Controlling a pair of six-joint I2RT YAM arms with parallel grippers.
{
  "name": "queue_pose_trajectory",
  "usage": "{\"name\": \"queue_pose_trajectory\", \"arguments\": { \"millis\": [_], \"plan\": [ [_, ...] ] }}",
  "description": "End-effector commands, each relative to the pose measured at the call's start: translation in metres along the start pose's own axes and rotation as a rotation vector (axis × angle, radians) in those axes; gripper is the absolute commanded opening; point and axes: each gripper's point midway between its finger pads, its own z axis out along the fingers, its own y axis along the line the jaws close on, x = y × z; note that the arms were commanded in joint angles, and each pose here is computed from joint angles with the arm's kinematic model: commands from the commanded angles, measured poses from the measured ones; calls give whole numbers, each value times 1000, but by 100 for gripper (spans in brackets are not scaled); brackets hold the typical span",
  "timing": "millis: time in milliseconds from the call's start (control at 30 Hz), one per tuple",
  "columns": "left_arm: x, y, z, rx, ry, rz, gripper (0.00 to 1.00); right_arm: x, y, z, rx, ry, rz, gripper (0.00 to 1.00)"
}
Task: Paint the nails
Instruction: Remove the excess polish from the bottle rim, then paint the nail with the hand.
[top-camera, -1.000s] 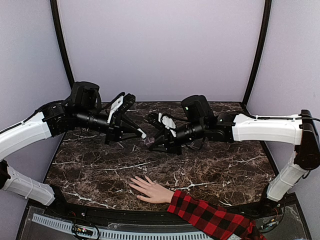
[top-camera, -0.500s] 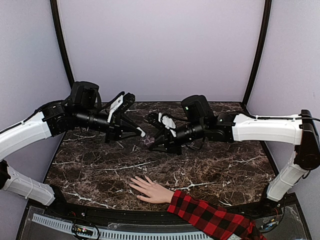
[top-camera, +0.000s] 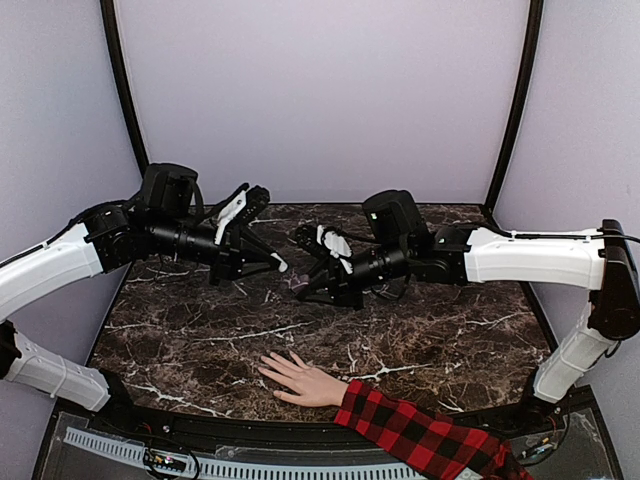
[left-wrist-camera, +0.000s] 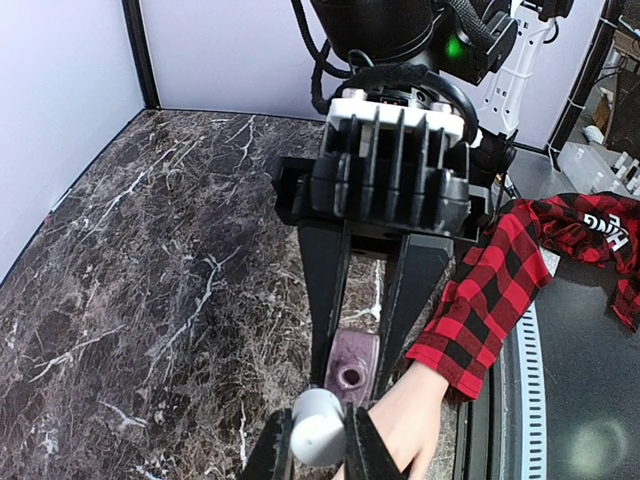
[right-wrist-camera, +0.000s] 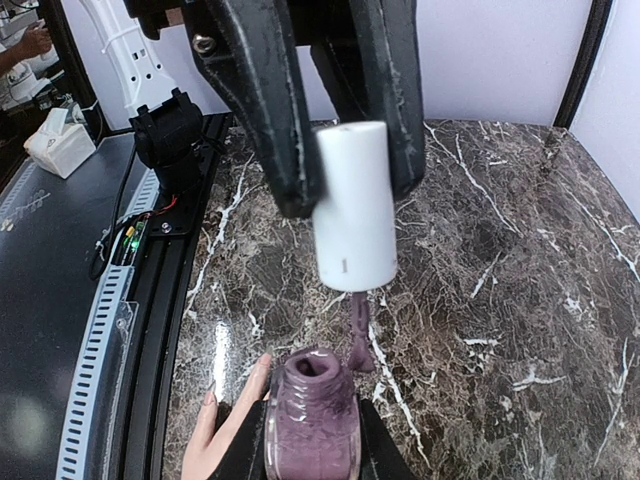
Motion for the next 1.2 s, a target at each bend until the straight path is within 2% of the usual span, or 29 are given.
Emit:
{"name": "queue_pose_trajectory", "arguments": {
  "millis": [0, 300, 567, 767, 933, 1167],
  "plan": [
    [-6, 2, -11, -29, -15, 4, 0, -17, -3, -5, 21, -55, -34, 0],
    [-6, 11, -23, -91, -37, -40, 0, -16, -9, -7, 56, -51, -27, 0],
    [17, 14, -24, -135, 3, -190, 0, -19, -16, -23, 93, -100, -1, 0],
    [49, 3, -21, -115, 21, -317, 0, -19, -20, -31, 117, -115, 13, 0],
    [63, -12, -21, -112, -31, -347, 0, -15, -21, -34, 129, -115, 23, 0],
    [111, -22, -4, -165, 43, -392, 0, -15, -22, -36, 134, -115, 24, 0]
  ]
}}
